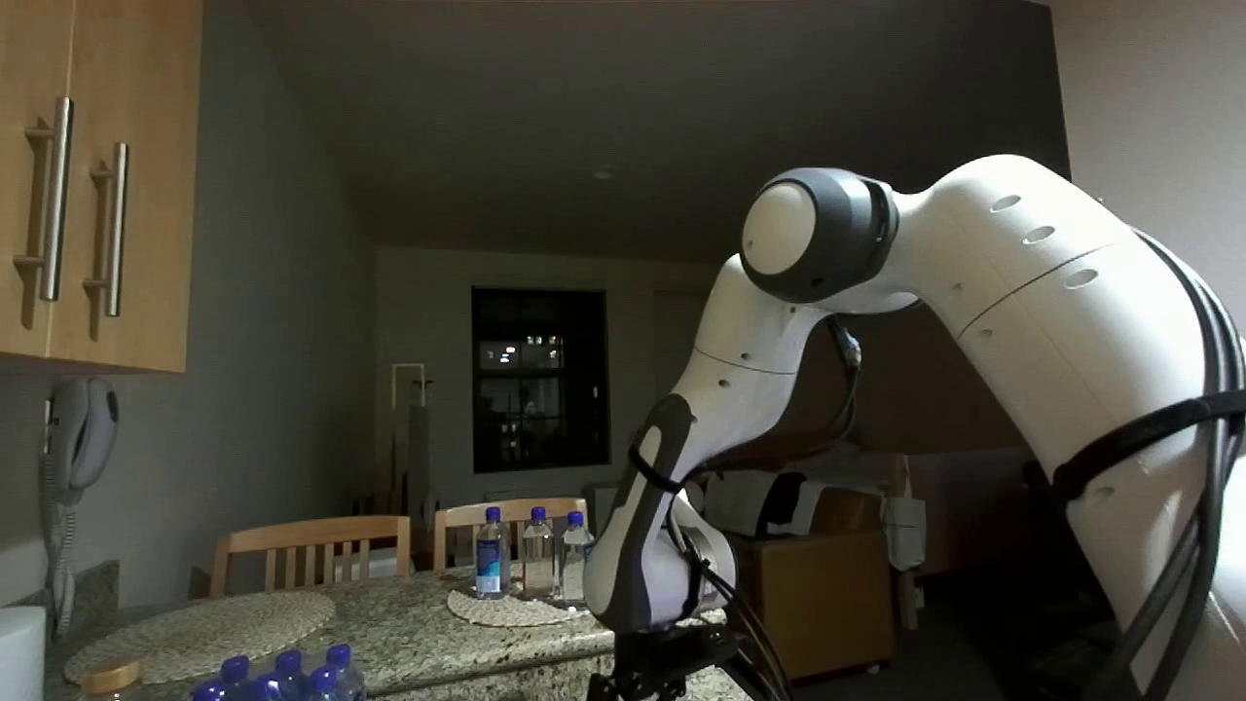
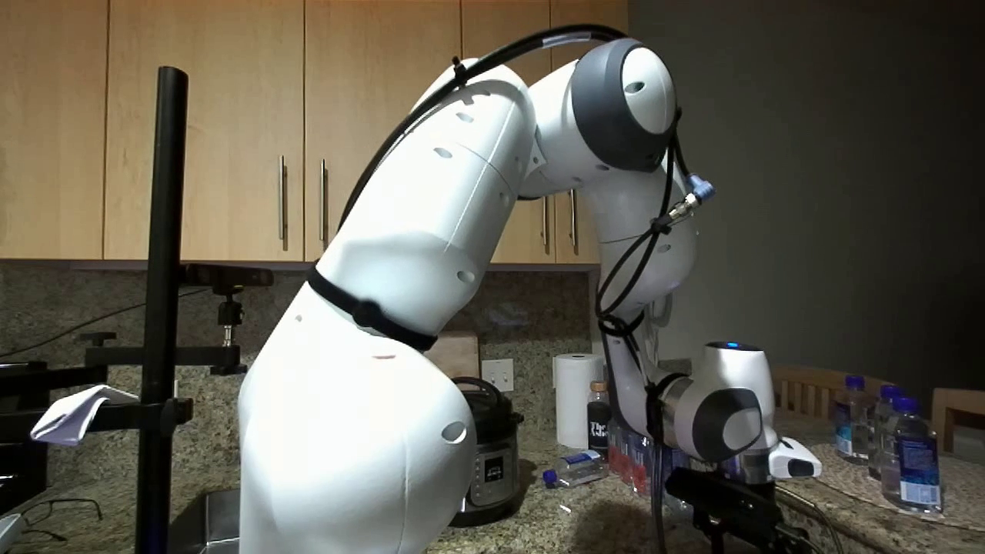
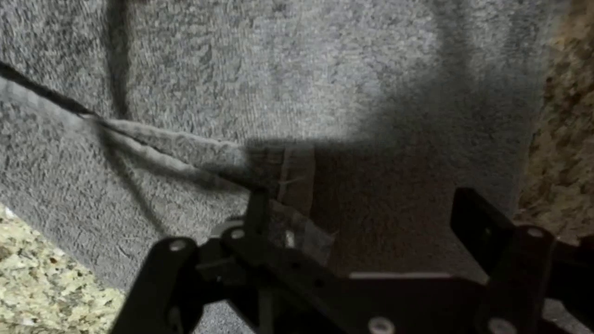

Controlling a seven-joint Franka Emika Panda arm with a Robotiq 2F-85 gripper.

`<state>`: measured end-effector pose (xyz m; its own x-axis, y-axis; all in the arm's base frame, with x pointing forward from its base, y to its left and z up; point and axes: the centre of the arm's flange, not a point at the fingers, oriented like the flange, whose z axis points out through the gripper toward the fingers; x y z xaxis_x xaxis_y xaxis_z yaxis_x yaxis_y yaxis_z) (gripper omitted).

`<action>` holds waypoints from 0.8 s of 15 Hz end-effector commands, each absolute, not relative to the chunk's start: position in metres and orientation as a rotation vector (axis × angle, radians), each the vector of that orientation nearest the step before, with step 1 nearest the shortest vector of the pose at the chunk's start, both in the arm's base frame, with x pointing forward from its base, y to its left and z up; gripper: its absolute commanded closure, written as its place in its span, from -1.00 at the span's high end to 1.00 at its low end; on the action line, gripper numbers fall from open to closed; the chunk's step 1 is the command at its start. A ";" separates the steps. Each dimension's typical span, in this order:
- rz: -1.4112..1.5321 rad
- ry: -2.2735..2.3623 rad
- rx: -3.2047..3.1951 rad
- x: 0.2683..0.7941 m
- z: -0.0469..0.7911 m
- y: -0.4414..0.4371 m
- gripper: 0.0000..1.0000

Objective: Pick up the grey towel and slightly move it to the left.

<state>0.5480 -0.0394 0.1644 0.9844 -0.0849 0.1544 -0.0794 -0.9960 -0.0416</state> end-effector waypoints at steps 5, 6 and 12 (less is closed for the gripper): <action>-0.302 -0.010 -3.201 0.594 0.139 -0.051 1.00; -0.285 -0.029 -3.208 0.597 0.132 -0.054 1.00; -0.284 -0.070 -3.258 0.610 0.108 -0.065 0.34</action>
